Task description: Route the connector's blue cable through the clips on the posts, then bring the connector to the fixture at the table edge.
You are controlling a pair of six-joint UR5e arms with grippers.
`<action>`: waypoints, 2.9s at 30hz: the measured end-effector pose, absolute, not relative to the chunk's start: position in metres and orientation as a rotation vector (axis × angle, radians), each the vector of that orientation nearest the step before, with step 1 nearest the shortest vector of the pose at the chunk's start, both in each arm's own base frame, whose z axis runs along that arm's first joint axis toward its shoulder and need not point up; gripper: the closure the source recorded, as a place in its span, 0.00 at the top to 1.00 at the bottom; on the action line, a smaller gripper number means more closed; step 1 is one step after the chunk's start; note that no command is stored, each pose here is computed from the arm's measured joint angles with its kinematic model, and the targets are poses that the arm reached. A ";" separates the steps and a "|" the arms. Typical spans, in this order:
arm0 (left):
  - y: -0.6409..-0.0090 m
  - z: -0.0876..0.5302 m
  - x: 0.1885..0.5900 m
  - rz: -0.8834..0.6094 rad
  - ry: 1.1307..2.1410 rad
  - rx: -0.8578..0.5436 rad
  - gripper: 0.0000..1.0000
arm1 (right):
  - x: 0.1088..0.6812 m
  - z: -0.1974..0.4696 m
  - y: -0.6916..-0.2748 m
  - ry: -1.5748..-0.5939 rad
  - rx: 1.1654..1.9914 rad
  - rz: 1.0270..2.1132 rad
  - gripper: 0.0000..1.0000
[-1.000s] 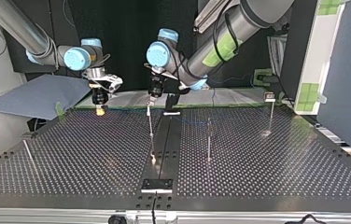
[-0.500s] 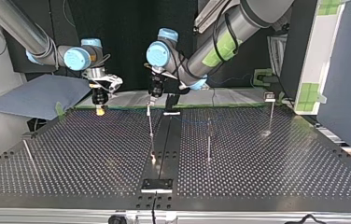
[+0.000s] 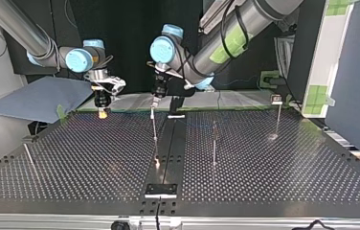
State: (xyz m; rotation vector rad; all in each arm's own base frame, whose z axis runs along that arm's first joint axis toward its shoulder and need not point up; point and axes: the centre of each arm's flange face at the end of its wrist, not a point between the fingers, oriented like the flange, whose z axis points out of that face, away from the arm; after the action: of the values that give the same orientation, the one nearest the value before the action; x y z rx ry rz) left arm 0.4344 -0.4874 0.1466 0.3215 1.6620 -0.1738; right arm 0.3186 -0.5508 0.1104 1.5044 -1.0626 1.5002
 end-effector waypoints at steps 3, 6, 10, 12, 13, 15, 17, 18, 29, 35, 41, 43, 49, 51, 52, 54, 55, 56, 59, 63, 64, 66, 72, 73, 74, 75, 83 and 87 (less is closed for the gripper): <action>-0.486 0.156 0.427 -0.204 1.643 0.296 1.00 | 0.319 0.110 -0.551 -1.063 1.504 1.501 0.00; -0.483 0.165 0.420 -0.228 1.623 0.271 1.00 | 0.318 0.110 -0.551 -1.065 1.504 1.501 0.00; -0.476 0.176 0.412 -0.238 1.597 0.225 1.00 | 0.318 0.110 -0.551 -1.069 1.504 1.503 0.00; -0.473 0.180 0.409 -0.241 1.586 0.203 1.00 | 0.318 0.110 -0.551 -1.070 1.507 1.504 0.00; -0.471 0.184 0.407 -0.244 1.579 0.187 1.00 | 0.318 0.110 -0.551 -1.070 1.508 1.504 0.00; -0.468 0.188 0.404 -0.251 1.568 0.161 1.00 | 0.318 0.110 -0.550 -1.070 1.510 1.504 0.00; -0.464 0.194 0.399 -0.268 1.555 0.135 1.00 | 0.318 0.110 -0.551 -1.073 1.511 1.503 0.00; -0.463 0.196 0.397 -0.276 1.550 0.126 1.00 | 0.317 0.109 -0.551 -1.075 1.512 1.502 0.00; -0.458 0.220 0.358 -0.377 1.495 0.081 1.00 | 0.317 0.108 -0.549 -1.086 1.521 1.496 0.00; -0.450 0.229 0.340 -0.385 1.483 0.088 1.00 | 0.317 0.108 -0.549 -1.087 1.522 1.495 0.00; -0.441 0.239 0.325 -0.414 1.450 0.065 1.00 | 0.317 0.107 -0.549 -1.088 1.526 1.496 0.00; -0.437 0.243 0.320 -0.423 1.438 0.060 1.00 | 0.317 0.107 -0.549 -1.089 1.528 1.496 0.00; -0.423 0.251 0.300 -0.432 1.426 0.061 1.00 | 0.318 0.107 -0.548 -1.088 1.531 1.497 0.00; -0.420 0.253 0.295 -0.434 1.426 0.062 1.00 | 0.318 0.107 -0.548 -1.088 1.531 1.498 0.00; -0.416 0.254 0.290 -0.437 1.425 0.062 1.00 | 0.319 0.107 -0.548 -1.087 1.531 1.498 0.00; -0.411 0.255 0.285 -0.439 1.426 0.062 1.00 | 0.319 0.107 -0.548 -1.087 1.531 1.499 0.00; -0.409 0.256 0.281 -0.440 1.426 0.062 1.00 | 0.319 0.107 -0.548 -1.086 1.531 1.499 0.00; -0.406 0.257 0.279 -0.441 1.425 0.062 1.00 | 0.319 0.107 -0.548 -1.086 1.530 1.499 0.00; -0.400 0.259 0.271 -0.446 1.420 0.060 1.00 | 0.319 0.107 -0.547 -1.086 1.531 1.499 0.00; -0.391 0.263 0.262 -0.461 1.403 0.055 1.00 | 0.319 0.106 -0.547 -1.088 1.537 1.499 0.00; -0.389 0.263 0.259 -0.465 1.399 0.056 1.00 | 0.319 0.106 -0.547 -1.088 1.538 1.499 0.00; -0.386 0.258 0.256 -0.467 1.400 0.057 1.00 | 0.319 0.106 -0.547 -1.088 1.539 1.498 0.00; -0.378 0.228 0.250 -0.464 1.434 0.063 1.00 | 0.319 0.105 -0.547 -1.091 1.540 1.497 0.00; -0.376 0.220 0.249 -0.462 1.443 0.064 1.00 | 0.319 0.105 -0.547 -1.092 1.541 1.497 0.00; -0.375 0.215 0.248 -0.460 1.450 0.065 1.00 | 0.319 0.105 -0.547 -1.092 1.542 1.497 0.00; -0.373 0.209 0.246 -0.457 1.458 0.066 1.00 | 0.319 0.105 -0.546 -1.094 1.543 1.496 0.00; -0.357 0.159 0.231 -0.426 1.540 0.100 1.00 | 0.319 0.105 -0.546 -1.095 1.543 1.495 0.00; -0.348 0.145 0.221 -0.414 1.574 0.119 1.00 | 0.319 0.105 -0.546 -1.095 1.542 1.496 0.00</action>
State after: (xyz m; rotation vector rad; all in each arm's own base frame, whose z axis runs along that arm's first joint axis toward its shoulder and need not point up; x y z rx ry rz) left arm 0.2212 -0.3478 0.1446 0.1186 1.5737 -0.4138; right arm 0.3190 -0.5463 0.1050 1.5419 -1.0949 1.4965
